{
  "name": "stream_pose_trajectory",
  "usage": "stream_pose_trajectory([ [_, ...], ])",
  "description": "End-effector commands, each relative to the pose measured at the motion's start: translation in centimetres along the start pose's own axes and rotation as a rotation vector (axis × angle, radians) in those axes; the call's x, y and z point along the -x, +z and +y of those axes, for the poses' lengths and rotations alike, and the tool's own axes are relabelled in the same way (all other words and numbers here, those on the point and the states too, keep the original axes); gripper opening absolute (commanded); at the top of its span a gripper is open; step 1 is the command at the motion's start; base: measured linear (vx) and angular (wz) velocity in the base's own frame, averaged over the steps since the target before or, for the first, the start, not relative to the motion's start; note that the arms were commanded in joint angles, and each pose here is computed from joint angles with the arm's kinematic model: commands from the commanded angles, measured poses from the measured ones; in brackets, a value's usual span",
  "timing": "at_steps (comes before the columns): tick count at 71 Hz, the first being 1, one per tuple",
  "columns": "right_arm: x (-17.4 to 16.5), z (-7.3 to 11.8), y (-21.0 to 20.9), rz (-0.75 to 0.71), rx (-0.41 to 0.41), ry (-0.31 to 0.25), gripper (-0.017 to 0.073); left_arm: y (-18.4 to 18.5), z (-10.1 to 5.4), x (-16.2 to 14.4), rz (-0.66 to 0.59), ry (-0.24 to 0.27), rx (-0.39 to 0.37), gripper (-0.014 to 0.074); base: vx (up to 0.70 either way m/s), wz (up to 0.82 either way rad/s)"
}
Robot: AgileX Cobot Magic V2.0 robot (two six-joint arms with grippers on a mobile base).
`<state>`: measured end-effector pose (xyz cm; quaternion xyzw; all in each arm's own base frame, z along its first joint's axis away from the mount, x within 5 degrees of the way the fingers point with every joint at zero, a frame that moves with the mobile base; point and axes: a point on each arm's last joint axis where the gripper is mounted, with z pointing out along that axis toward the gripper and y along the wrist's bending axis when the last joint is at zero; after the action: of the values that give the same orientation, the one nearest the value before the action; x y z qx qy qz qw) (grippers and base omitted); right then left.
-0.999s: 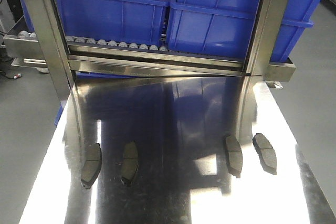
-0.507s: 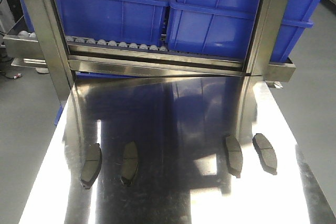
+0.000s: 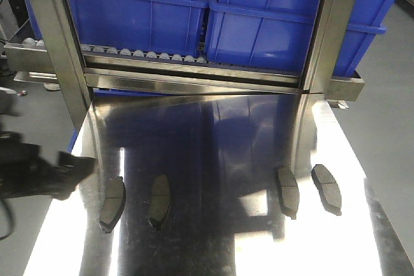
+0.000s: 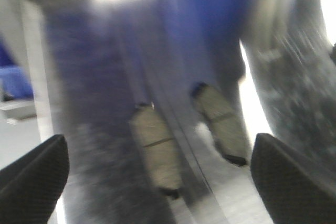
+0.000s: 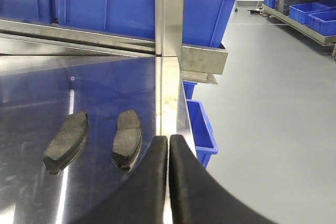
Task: Move and align brake pads A on conveyor
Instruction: 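Lower the left gripper onto the brake pad nearest the left arm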
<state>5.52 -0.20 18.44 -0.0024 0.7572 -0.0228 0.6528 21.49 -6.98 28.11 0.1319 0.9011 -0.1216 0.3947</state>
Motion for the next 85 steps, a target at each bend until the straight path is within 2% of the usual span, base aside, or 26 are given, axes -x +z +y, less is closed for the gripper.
stream_pose_trajectory([
  [1, 0.5, 0.0, 0.0, -0.069, 0.000, -0.010, -0.0008, 1.6, -1.2, 2.3, -0.033, 0.032, -0.023, 0.0649, 0.00, 0.00],
  [6, 0.5, 0.0, 0.0, -0.069, 0.000, -0.010, -0.0008, 3.5, -1.7, 2.6, 0.035, 0.031, -0.013, 0.0648, 0.00, 0.00],
  [10, 0.5, 0.0, 0.0, -0.069, 0.000, -0.010, -0.0008, 4.7, -1.7, 2.5, 0.101, 0.006, 0.021, 0.0644, 0.00, 0.00],
  [21, 0.5, 0.0, 0.0, -0.069, 0.000, -0.010, -0.0008, 7.7, -1.0, 2.8, 0.255, -0.187, 0.177, 0.0638, 0.00, 0.00],
  [28, 0.5, 0.0, 0.0, -0.069, 0.000, -0.010, -0.0008, 9.5, -1.3, 2.8, 0.356, -0.238, 0.197, 0.0633, 0.00, 0.00],
  [41, 0.5, 0.0, 0.0, -0.069, 0.000, -0.010, -0.0008, 12.8, -1.5, 2.4, 0.496, -0.263, 0.213, 0.0628, 0.00, 0.00],
  [50, 0.5, 0.0, 0.0, -0.069, 0.000, -0.010, -0.0008, 13.9, -1.6, 2.4, 0.516, -0.275, 0.211, 0.0622, 0.00, 0.00],
  [85, 0.5, 0.0, 0.0, -0.068, 0.000, -0.010, -0.0008, 15.8, -1.4, 1.1, 0.587, -0.261, 0.226, 0.0596, 0.00, 0.00],
])
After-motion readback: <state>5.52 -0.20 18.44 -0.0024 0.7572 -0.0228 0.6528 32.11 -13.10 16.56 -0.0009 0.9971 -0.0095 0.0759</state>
